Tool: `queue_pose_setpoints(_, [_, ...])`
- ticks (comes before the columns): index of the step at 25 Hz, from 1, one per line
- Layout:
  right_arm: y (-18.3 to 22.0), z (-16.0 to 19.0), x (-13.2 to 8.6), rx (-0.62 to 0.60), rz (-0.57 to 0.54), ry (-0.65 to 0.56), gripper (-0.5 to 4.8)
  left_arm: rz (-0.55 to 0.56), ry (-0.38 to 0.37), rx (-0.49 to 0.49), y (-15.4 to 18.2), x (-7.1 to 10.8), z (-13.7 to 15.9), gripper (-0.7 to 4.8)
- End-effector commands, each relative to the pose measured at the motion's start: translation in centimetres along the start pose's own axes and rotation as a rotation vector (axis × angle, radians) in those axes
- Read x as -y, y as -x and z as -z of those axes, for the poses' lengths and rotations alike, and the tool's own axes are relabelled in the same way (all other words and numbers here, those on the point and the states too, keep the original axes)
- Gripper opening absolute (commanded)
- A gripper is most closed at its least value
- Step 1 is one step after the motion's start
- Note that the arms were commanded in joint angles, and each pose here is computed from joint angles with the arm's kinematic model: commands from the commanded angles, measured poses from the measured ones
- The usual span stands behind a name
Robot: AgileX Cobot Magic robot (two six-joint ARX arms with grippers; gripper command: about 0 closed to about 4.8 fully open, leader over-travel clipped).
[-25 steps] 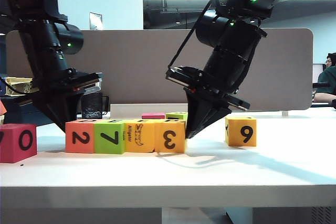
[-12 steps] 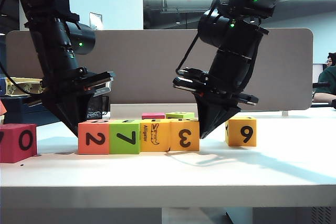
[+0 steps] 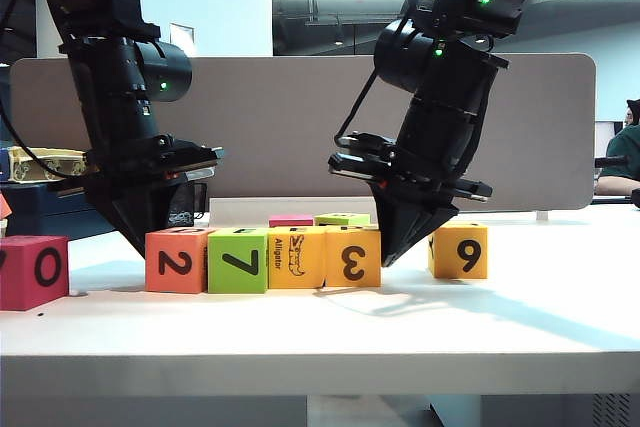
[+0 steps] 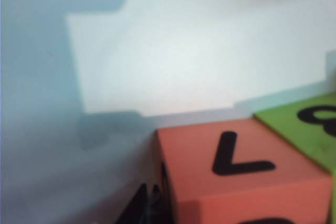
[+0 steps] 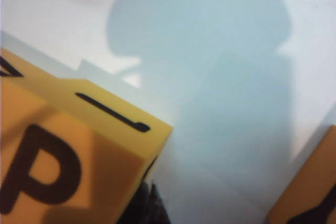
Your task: Select the appropriate blocks from the scattered letter blocks on the table and arrange them in a row to spell out "DEEP".
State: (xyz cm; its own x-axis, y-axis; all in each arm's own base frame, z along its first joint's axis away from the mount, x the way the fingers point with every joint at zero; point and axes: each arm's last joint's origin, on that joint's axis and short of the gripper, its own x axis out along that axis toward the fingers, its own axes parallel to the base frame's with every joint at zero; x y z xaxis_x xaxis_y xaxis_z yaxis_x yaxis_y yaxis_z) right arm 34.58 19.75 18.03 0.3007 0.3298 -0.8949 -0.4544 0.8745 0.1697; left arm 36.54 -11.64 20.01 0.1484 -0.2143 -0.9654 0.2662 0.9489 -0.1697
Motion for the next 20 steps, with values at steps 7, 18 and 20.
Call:
queue_pose_setpoints(7, [0.8,-0.43,-0.29,0.043,-0.002,0.011,-0.02,-0.013,-0.005,-0.006,0.24,0.1,0.03,-0.06])
queue_pose_setpoints(18, [1.0,-0.45,-0.22,0.048,0.03,0.011,-0.02,-0.038,-0.001,-0.033,0.33,0.04,0.26,-0.06])
queue_pose_setpoints(20, [1.0,-0.44,-0.21,0.048,0.033,0.011,-0.02,-0.057,-0.003,-0.031,0.34,-0.02,0.25,-0.06])
